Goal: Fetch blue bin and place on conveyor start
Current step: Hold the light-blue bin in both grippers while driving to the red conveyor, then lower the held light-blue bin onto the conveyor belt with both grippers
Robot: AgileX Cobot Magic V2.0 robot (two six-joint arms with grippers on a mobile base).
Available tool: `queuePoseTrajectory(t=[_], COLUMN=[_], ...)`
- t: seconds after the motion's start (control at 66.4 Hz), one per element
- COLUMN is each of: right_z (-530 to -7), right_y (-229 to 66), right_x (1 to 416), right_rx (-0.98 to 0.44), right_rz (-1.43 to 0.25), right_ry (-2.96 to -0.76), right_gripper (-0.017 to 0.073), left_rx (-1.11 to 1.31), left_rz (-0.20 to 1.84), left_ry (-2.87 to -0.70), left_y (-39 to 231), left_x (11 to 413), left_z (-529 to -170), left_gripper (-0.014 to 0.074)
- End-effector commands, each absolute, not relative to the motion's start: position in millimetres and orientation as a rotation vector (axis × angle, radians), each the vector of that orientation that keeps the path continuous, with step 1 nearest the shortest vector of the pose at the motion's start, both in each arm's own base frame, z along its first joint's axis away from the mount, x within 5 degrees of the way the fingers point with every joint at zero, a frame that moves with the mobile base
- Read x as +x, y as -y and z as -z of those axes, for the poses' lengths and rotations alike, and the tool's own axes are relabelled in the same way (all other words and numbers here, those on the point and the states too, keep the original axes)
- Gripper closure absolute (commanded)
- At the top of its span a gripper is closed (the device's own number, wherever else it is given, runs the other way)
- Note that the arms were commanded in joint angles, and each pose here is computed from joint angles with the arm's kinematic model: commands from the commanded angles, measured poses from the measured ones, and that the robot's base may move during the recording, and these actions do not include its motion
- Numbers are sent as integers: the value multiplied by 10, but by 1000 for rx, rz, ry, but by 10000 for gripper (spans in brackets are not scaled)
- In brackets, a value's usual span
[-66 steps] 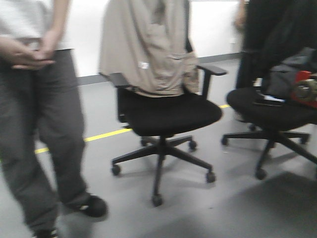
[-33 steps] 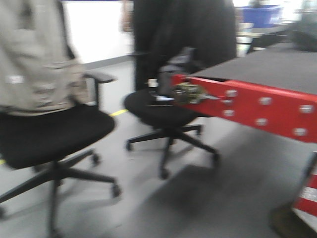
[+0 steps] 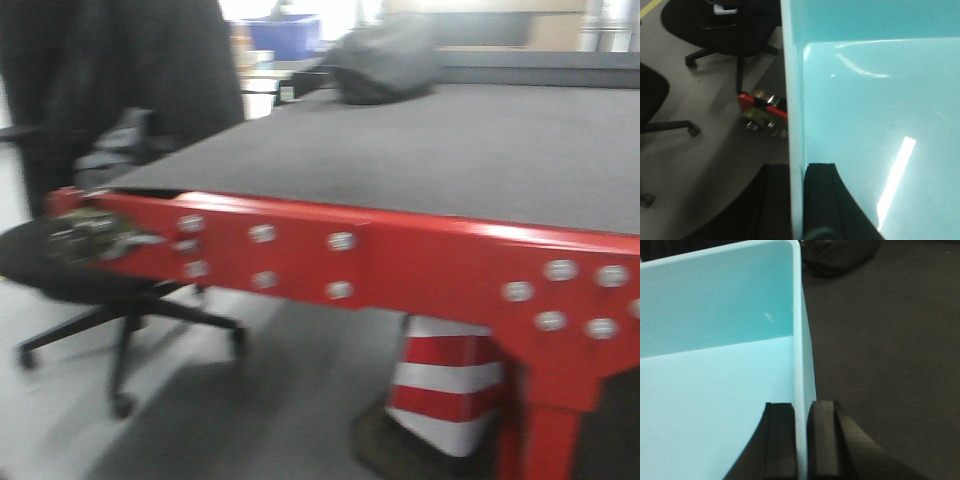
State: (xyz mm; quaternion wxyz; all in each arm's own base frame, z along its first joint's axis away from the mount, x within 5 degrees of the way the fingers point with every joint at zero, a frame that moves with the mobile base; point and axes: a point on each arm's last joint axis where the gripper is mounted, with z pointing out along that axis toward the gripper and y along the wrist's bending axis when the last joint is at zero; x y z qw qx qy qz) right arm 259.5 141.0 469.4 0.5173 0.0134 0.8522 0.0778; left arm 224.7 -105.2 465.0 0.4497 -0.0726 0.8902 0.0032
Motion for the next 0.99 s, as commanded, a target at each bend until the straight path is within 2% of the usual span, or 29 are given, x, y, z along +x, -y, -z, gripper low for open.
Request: queuePoseTrajectory(t=[0.0, 0.98], right_z=[-4877, -4877], right_y=[-1633, -1633], right_x=[2578, 2578], right_rx=[-57, -57], right_rz=[-439, -439], right_ry=[-1855, -1855], right_gripper=[722, 722], left_rx=[-112, -112], left_rz=[119, 117], left_ry=[-2129, -2127], left_y=[1194, 1192], left_x=[2279, 2279], left_z=[-4710, -4711], left_gripper=[705, 705])
